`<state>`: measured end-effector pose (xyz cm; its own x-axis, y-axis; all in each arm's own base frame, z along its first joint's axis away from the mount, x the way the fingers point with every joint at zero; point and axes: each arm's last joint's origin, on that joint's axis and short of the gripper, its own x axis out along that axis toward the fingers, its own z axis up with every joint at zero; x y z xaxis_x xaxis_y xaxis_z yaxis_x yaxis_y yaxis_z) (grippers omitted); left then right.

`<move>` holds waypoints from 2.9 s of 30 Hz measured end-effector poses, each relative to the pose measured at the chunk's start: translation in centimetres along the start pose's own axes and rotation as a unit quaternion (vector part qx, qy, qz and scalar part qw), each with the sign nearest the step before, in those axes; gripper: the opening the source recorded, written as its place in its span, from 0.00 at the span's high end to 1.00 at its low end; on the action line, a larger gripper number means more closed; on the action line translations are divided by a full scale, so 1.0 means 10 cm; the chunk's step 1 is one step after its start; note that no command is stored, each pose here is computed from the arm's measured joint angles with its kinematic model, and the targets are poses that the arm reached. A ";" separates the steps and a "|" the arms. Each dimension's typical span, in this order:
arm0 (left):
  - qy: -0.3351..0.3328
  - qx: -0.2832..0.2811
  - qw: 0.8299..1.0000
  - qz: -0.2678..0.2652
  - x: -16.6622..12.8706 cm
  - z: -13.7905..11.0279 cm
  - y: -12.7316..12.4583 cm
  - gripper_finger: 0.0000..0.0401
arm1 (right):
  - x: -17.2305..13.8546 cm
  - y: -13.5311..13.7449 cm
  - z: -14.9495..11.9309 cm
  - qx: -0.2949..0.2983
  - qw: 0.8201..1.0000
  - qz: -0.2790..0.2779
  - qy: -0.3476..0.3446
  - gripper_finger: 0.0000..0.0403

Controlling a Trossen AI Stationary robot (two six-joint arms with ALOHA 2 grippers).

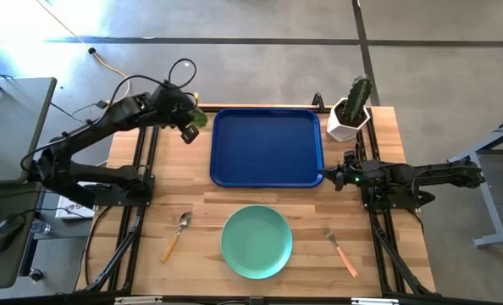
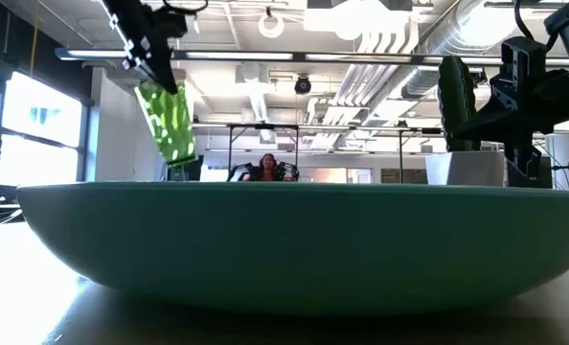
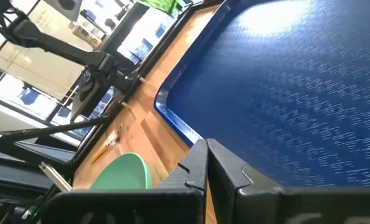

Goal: Pick and place plate/cup/fork/spoon on tray
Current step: Put the green cup on the blue serving tray

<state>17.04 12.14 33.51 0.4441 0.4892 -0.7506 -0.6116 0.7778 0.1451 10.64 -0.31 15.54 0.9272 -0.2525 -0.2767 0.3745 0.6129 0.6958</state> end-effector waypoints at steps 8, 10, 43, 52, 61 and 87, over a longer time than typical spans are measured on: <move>-0.070 0.075 0.995 -0.003 -0.32 0.27 0.01 0.99 | 0.00 -0.01 0.01 -0.005 1.000 -0.016 -0.022 1.00; -0.083 0.090 0.992 -0.001 -0.39 0.33 0.01 0.99 | 0.00 -0.01 0.02 -0.005 0.999 -0.021 -0.028 1.00; 0.028 0.097 0.995 -0.024 0.60 0.88 -0.34 0.99 | 0.00 -0.01 0.02 0.010 0.999 -0.018 -0.026 1.00; 0.083 0.081 0.993 -0.026 1.02 0.85 -0.43 0.99 | 0.00 -0.01 0.02 0.009 0.999 -0.018 -0.025 1.00; 0.117 0.083 0.990 0.004 1.35 0.80 -0.47 0.99 | 0.00 -0.01 0.02 0.009 0.999 -0.018 -0.025 1.00; 0.137 0.041 0.990 -0.022 1.60 0.77 -0.34 0.99 | 0.00 -0.01 0.02 0.008 0.999 -0.018 -0.025 1.00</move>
<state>31.29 20.32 25.98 0.2681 0.3388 -0.9018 -0.5352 0.8307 0.1530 10.61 -0.49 15.59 0.9118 -0.3115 -0.2675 0.4064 0.5904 0.6974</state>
